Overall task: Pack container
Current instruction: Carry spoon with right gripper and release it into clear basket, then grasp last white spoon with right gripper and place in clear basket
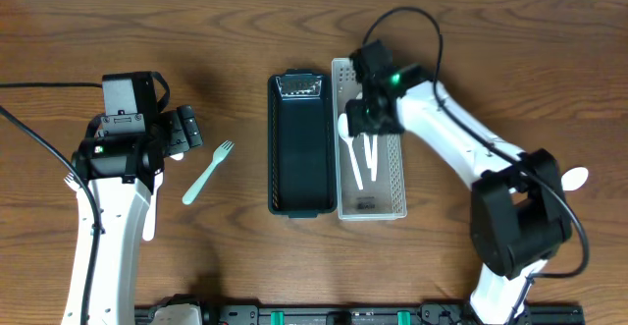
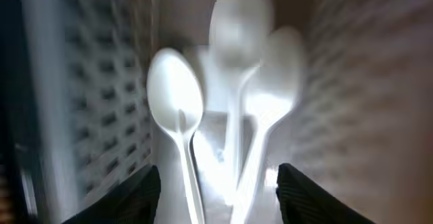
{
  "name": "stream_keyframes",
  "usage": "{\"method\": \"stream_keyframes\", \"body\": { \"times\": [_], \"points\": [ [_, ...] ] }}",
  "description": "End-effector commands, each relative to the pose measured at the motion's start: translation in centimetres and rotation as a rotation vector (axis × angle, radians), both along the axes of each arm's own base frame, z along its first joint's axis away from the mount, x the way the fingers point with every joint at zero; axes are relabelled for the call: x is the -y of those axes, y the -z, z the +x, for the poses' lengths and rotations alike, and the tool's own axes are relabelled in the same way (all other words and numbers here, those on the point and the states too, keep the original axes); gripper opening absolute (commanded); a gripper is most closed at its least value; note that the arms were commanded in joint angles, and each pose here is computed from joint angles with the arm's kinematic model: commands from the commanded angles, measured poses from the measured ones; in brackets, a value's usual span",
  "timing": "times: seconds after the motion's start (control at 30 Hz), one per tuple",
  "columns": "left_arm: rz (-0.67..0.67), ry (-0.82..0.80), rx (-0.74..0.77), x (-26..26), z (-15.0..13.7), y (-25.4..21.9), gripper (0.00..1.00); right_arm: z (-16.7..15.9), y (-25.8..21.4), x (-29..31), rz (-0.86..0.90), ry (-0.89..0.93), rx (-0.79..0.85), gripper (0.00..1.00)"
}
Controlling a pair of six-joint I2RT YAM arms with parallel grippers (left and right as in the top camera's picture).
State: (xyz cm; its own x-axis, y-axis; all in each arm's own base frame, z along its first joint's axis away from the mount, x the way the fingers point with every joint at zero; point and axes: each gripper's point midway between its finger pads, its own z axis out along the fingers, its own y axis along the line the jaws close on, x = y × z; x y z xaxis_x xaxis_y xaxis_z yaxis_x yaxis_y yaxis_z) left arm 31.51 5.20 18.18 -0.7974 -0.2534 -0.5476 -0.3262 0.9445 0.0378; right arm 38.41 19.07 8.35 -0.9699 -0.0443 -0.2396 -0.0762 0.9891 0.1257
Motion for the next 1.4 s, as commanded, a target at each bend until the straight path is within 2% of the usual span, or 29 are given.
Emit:
{"method": "stream_keyframes", "body": {
  "times": [0.0,0.1,0.2,0.23,0.3,0.53,0.6,0.83,1.37],
  "points": [
    [0.002,-0.007,0.018,-0.2,0.4,-0.8,0.98,4.1,-12.3,4.8,0.009,0.119,0.294,0.59],
    [0.002,-0.007,0.019,-0.2,0.4,-0.8,0.98,4.2,-18.0,11.5,0.016,0.31,0.395,0.59],
    [0.002,-0.007,0.018,-0.2,0.4,-0.8,0.98,2.6,-19.6,18.4,0.017,0.537,0.393,0.6],
    [0.002,-0.007,0.018,-0.2,0.4,-0.8,0.98,1.6,-19.3,21.2,0.005,0.636,0.361,0.61],
    [0.002,-0.007,0.018,-0.2,0.4,-0.8,0.98,-0.3,-17.9,25.3,-0.021,0.776,0.285,0.7],
    [0.002,-0.007,0.018,-0.2,0.4,-0.8,0.98,-5.6,-8.9,33.9,-0.089,1.031,0.046,0.8],
    [0.002,-0.007,0.018,-0.2,0.4,-0.8,0.98,-6.9,-6.0,35.1,-0.075,1.064,-0.009,0.84],
    [0.002,-0.007,0.018,-0.2,0.4,-0.8,0.98,-10.1,1.3,37.3,-0.048,1.083,-0.117,0.85],
    [0.001,-0.007,0.018,-0.2,0.4,-0.8,0.98,-12.1,9.5,36.9,-0.026,1.08,-0.227,0.87]
  ]
}}
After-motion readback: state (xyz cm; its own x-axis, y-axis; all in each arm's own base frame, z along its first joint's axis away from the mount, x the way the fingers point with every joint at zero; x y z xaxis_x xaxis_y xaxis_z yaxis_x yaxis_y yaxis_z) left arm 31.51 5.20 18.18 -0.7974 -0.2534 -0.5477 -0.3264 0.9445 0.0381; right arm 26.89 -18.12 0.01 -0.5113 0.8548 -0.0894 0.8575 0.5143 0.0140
